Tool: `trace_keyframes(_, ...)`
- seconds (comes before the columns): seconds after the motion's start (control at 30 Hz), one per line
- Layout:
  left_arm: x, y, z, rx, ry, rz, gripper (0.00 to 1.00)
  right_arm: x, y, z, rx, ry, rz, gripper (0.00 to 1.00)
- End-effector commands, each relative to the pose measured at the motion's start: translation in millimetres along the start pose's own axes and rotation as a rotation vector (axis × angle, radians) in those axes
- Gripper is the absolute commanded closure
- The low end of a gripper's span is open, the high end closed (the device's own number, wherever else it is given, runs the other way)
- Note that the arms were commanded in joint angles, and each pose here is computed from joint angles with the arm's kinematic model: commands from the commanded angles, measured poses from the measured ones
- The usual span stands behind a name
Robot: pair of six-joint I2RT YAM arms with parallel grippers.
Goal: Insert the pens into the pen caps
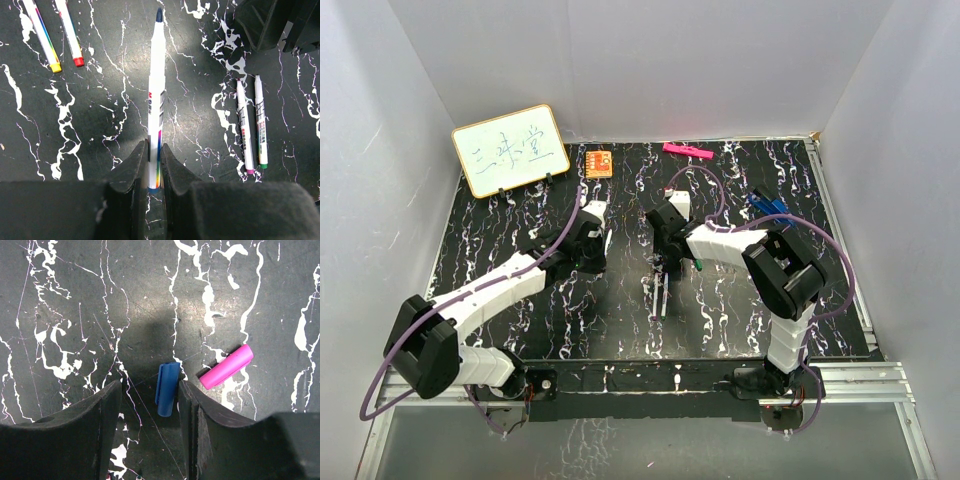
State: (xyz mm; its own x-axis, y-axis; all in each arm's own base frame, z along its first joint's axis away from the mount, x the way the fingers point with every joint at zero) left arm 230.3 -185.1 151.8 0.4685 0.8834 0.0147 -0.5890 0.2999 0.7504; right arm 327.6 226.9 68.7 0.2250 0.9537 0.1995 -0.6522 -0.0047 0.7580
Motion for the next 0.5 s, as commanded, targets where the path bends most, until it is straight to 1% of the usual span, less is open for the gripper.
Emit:
trace_keyframes(0.0, -1.5, -0.2, 1.8, -0.007, 0.007, -0.021, 1.00, -10.1, -5.8, -18.0, 0.056, 0.001, -0.057, 0.54)
trace_keyframes(0.13, -1.6, 0.1, 0.4, -0.006, 0.011, -0.023, 1.00, -10.7, -9.9, -19.6, 0.064, -0.003, -0.060, 0.55)
trace_keyframes(0.2, -1.6, -0.1, 0.1, -0.006, 0.013, -0.022, 1.00, -12.6, -11.8, -20.0, 0.069, -0.009, -0.063, 0.57)
trace_keyframes(0.27, -1.5, 0.0, -0.4, -0.006, 0.014, -0.022, 1.00, -13.8, -13.4, -20.5, 0.080, -0.015, -0.059, 0.60)
trace_keyframes(0.33, -1.5, 0.1, 0.2, -0.010, 0.016, -0.021, 1.00, -14.9, -14.4, -22.3, 0.094, -0.018, -0.050, 0.66)
trace_keyframes(0.47, -1.6, -0.1, 0.2, -0.011, 0.018, -0.021, 1.00, -16.6, -15.4, -28.4, 0.128, -0.016, -0.034, 0.73)
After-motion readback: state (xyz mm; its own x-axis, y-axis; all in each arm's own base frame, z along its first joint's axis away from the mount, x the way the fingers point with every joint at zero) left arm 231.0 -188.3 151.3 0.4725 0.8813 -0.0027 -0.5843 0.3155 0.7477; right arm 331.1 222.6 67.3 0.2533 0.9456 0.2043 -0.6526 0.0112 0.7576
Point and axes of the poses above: each gripper's point midway between its finger pads, its own y axis back along the fingers, its own x axis along the line the jaws close on, z = x × y, the point moved 6 cm from there along y, back along the fingers, and after that the axes turned 15 degrees about -y, right-handed, at the moved point
